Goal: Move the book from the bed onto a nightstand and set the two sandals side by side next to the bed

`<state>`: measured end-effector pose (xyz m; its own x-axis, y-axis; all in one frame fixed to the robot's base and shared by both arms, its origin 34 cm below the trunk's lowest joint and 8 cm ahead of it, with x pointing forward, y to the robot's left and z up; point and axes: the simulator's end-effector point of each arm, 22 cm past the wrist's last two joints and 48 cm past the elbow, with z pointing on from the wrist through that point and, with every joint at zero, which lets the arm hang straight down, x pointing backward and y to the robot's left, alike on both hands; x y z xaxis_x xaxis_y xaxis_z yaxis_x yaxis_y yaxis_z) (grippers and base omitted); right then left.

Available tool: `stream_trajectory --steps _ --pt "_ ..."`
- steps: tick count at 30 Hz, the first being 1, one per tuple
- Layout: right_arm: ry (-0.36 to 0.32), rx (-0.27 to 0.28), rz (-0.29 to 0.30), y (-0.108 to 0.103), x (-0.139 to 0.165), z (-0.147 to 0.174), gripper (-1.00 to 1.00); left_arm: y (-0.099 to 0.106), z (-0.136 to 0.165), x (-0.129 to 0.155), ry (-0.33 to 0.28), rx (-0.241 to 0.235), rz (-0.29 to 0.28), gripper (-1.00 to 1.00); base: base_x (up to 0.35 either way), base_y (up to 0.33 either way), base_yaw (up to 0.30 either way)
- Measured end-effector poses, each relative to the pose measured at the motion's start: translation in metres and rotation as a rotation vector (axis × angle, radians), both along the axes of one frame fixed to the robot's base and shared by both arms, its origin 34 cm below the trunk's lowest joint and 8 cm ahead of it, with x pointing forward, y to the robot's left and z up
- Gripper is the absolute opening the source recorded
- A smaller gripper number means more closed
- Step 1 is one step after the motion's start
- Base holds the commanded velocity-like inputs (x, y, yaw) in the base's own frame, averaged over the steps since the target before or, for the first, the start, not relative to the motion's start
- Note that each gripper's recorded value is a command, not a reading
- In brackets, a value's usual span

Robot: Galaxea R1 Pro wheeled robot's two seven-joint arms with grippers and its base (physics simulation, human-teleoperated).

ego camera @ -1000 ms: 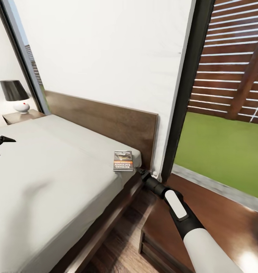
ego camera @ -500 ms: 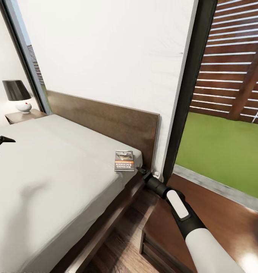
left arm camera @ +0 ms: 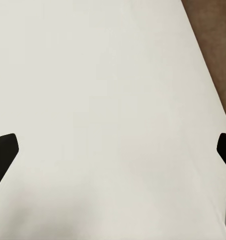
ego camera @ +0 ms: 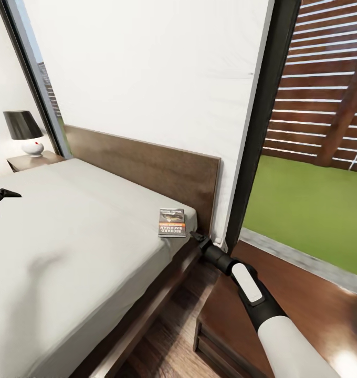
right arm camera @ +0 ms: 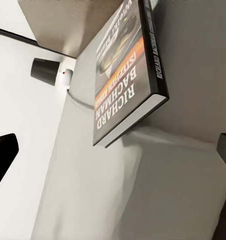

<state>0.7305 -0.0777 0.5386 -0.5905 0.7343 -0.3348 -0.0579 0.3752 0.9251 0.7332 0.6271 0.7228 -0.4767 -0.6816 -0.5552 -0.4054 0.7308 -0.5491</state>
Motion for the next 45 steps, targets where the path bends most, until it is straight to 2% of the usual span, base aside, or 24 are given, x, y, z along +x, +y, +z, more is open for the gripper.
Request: stream_trajectory --steps 17,36,45 --pt "0.006 0.017 -0.039 -0.016 0.005 0.0 1.0 0.0 0.0 0.0 0.001 0.001 0.0 1.0 0.0 0.0 0.0" --pt "0.011 0.008 -0.049 -0.024 0.006 -0.004 1.0 0.001 -0.007 -0.003 0.014 -0.01 0.007 1.0 0.0 0.0 0.003" --pt "0.011 0.008 -0.049 -0.024 0.006 -0.004 1.0 0.001 -0.008 -0.003 0.015 -0.011 0.008 1.0 0.0 0.0 0.123"
